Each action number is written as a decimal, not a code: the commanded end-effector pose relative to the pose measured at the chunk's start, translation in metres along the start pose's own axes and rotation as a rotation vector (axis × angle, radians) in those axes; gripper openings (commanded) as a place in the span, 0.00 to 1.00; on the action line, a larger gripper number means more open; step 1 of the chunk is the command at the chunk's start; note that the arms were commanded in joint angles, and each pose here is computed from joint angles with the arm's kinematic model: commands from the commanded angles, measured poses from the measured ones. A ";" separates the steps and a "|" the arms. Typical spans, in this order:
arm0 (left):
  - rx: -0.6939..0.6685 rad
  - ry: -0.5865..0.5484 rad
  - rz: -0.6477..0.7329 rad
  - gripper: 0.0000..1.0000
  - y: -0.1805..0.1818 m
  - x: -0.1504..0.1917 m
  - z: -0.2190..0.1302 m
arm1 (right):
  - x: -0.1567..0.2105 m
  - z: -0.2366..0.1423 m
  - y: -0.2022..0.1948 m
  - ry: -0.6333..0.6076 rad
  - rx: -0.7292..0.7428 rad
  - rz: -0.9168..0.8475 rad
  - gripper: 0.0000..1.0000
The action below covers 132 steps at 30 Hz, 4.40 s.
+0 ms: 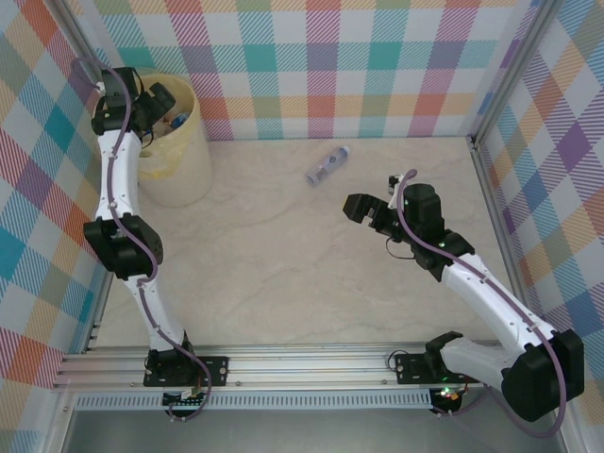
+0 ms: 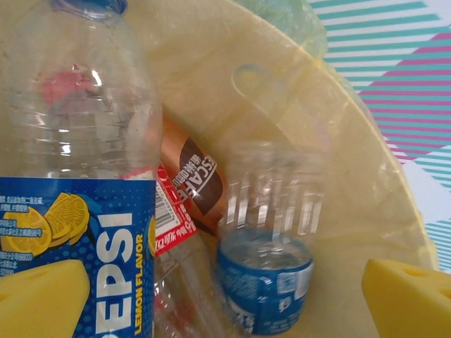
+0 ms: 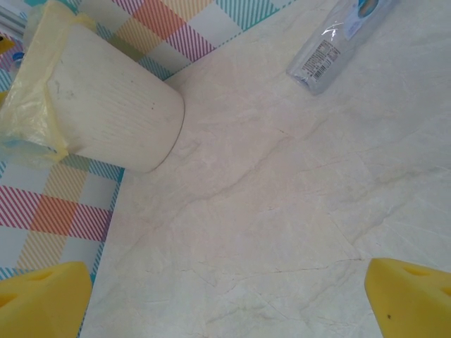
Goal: Put the plastic bottles in the bin
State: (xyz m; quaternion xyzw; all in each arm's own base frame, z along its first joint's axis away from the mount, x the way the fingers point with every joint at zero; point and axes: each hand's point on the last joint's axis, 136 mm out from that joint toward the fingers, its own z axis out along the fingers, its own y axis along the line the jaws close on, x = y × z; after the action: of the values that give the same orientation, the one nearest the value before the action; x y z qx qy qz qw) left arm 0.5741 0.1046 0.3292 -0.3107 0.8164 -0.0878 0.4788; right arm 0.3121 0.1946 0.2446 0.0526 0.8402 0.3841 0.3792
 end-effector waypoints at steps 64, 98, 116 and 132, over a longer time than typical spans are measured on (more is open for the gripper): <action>0.134 0.210 -0.197 1.00 0.063 0.187 -0.195 | -0.039 0.307 -0.125 0.149 0.547 0.394 0.95; 0.744 0.569 -0.026 1.00 -0.096 0.285 -0.210 | 0.028 0.145 0.028 0.305 -0.113 -0.268 0.36; 0.792 0.562 0.017 1.00 -0.150 0.312 -0.199 | 0.081 0.088 0.108 0.420 -0.522 -0.495 0.40; 0.787 0.650 0.009 0.76 -0.159 0.332 -0.189 | 0.092 0.089 0.119 0.471 -0.530 -0.536 0.42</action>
State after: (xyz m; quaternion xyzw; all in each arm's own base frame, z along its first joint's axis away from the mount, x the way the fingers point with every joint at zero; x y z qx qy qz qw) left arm 0.3675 -0.2395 0.2424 -0.0742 0.8381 -0.4655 0.2745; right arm 0.2825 0.3610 0.2180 -0.3309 0.7801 0.4692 0.2487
